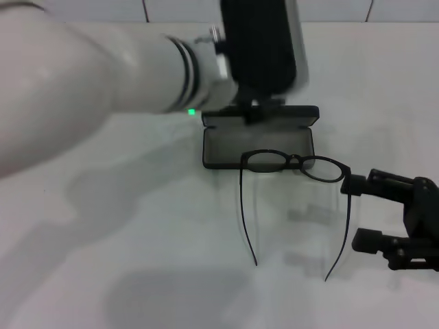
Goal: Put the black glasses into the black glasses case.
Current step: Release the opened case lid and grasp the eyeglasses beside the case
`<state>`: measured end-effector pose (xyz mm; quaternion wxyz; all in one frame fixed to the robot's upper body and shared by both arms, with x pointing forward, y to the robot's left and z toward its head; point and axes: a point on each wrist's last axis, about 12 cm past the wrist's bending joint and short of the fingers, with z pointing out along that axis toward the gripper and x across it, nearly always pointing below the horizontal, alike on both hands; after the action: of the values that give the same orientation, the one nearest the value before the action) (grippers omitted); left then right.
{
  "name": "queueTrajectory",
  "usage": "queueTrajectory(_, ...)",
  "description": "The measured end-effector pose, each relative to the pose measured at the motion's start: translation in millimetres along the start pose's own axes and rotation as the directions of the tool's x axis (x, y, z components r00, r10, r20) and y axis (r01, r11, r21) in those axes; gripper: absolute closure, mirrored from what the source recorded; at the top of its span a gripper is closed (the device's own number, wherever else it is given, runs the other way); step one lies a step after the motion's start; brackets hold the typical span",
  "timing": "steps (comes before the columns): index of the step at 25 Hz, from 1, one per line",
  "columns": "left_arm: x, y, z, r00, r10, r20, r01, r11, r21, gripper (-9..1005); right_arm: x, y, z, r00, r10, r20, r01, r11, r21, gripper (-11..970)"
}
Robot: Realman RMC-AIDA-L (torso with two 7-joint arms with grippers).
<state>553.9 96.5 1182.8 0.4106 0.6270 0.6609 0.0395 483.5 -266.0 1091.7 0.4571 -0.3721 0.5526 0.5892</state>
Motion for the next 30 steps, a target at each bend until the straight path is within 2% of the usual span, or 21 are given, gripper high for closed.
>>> queueTrajectory(3,-1.8,12.8,-18.4,0.987,-0.122,0.103,0.123,0.992,-0.006,492,-3.8,-9.0,-4.1,0.994,0.036,-0.099,-0.032,0.999,0.04,121)
queueTrajectory(6,5.5,30.0,-40.4,0.936,-0.272,0.223,0.279,0.96,0.002,493,-9.8,-17.9,-7.8,0.977,0.07,-0.201,-0.051,0.994,0.097,121)
queueTrajectory(8,15.5,42.7,-60.0,0.849,-0.406,0.338,0.415,0.909,0.05,494,-18.9,-23.0,-9.0,0.957,0.082,-0.279,-0.044,0.99,0.137,121)
queueTrajectory(10,24.9,49.4,-75.5,0.77,-0.474,0.427,0.471,0.874,0.12,494,-30.1,-25.5,-8.6,0.935,0.076,-0.347,-0.018,0.986,0.168,132)
queueTrajectory(12,39.0,52.2,-89.6,0.697,-0.51,0.503,0.478,0.854,0.203,495,-43.1,-27.4,-5.6,0.912,0.073,-0.404,0.008,0.981,0.195,155)
queueTrajectory(14,55.5,51.9,-102.1,0.602,-0.56,0.569,0.47,0.825,0.313,496,-58.9,-28.9,1.4,0.873,0.08,-0.482,0.033,0.974,0.222,177)
queueTrajectory(15,62.1,51.8,-105.9,0.57,-0.578,0.584,0.47,0.812,0.345,496,-65.8,-29.5,5.2,0.848,0.091,-0.523,0.041,0.971,0.236,177)
queueTrajectory(17,82.0,48.8,-112.5,0.479,-0.63,0.611,0.471,0.772,0.427,543,-82.5,-31.6,17.3,0.792,0.103,-0.601,0.07,0.964,0.258,178)
queueTrajectory(18,97.6,42.3,-113.5,0.433,-0.658,0.616,0.465,0.748,0.473,551,-89.3,-32.1,23.2,0.775,0.102,-0.623,0.079,0.963,0.256,179)
queueTrajectory(19,104.8,37.9,-113.9,0.415,-0.667,0.619,0.454,0.741,0.494,559,-96.3,-32.4,29.0,0.76,0.097,-0.643,0.089,0.964,0.251,179)
queueTrajectory(20,104.8,37.9,-113.9,0.415,-0.667,0.619,0.454,0.741,0.494,566,-96.3,-32.4,29.0,0.76,0.097,-0.643,0.089,0.964,0.251,180)
queueTrajectory(21,112.7,31.9,-112.8,0.406,-0.678,0.613,0.447,0.732,0.514,574,-111.0,-34.5,41.8,0.743,0.09,-0.664,0.091,0.968,0.233,180)
queueTrajectory(25,136.0,11.9,-105.9,0.373,-0.711,0.596,0.434,0.701,0.565,606,-134.1,-41.9,54.2,0.724,0.113,-0.68,0.082,0.966,0.247,275)
queueTrajectory(30,152.5,-5.5,-96.5,0.353,-0.72,0.598,0.436,0.692,0.576,629,-150.7,-55.5,63.7,0.635,0.181,-0.751,0.112,0.94,0.321,276)
